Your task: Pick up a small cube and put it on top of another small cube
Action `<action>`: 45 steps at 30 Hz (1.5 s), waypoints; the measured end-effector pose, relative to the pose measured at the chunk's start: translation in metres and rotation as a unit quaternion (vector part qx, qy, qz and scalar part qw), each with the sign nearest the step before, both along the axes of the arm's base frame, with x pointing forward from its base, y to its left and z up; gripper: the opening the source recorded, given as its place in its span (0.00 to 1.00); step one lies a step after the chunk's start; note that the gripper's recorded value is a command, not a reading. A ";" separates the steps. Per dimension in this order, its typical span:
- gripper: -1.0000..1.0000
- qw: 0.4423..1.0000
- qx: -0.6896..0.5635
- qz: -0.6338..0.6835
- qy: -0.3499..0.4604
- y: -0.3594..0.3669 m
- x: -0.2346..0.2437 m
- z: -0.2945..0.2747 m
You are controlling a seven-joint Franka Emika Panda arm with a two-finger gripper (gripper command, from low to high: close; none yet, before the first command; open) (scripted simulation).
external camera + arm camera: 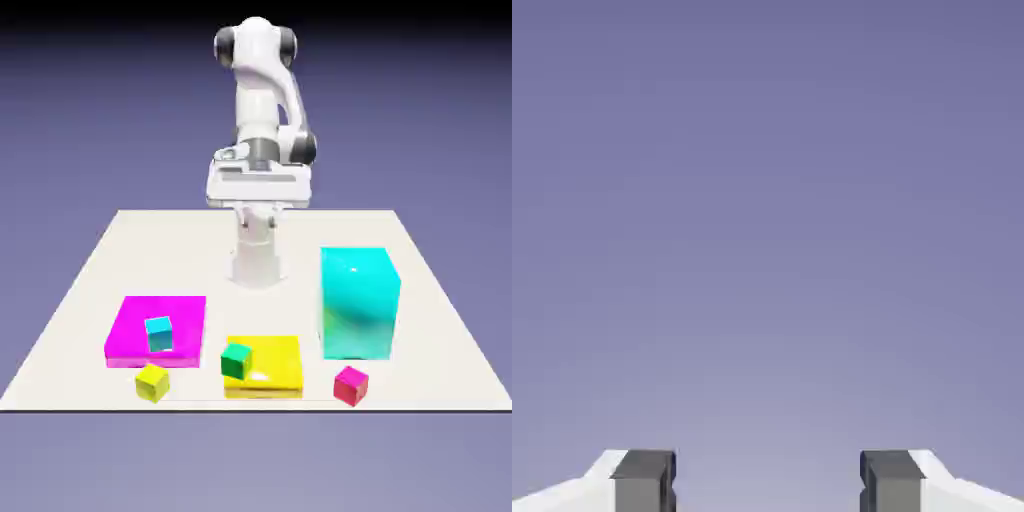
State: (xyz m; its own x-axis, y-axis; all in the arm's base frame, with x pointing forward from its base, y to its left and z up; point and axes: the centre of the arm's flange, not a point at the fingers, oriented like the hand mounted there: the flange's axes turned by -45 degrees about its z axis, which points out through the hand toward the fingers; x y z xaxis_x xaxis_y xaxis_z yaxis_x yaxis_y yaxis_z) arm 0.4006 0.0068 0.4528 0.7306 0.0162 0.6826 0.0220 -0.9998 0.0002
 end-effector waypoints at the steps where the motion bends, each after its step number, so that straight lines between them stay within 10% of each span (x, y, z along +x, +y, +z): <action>1: 0.50 1.000 0.012 -0.009 0.019 0.002 0.009 -0.005; 20: 0.50 0.882 0.182 -0.196 0.388 0.081 0.143 -0.161; 35: 0.50 0.740 0.209 -0.290 0.569 0.162 0.147 -0.337; 36: 0.00 0.740 0.209 -0.290 0.569 0.163 0.146 -0.339; 45: 0.00 0.749 0.206 -0.330 0.536 0.091 0.199 -0.275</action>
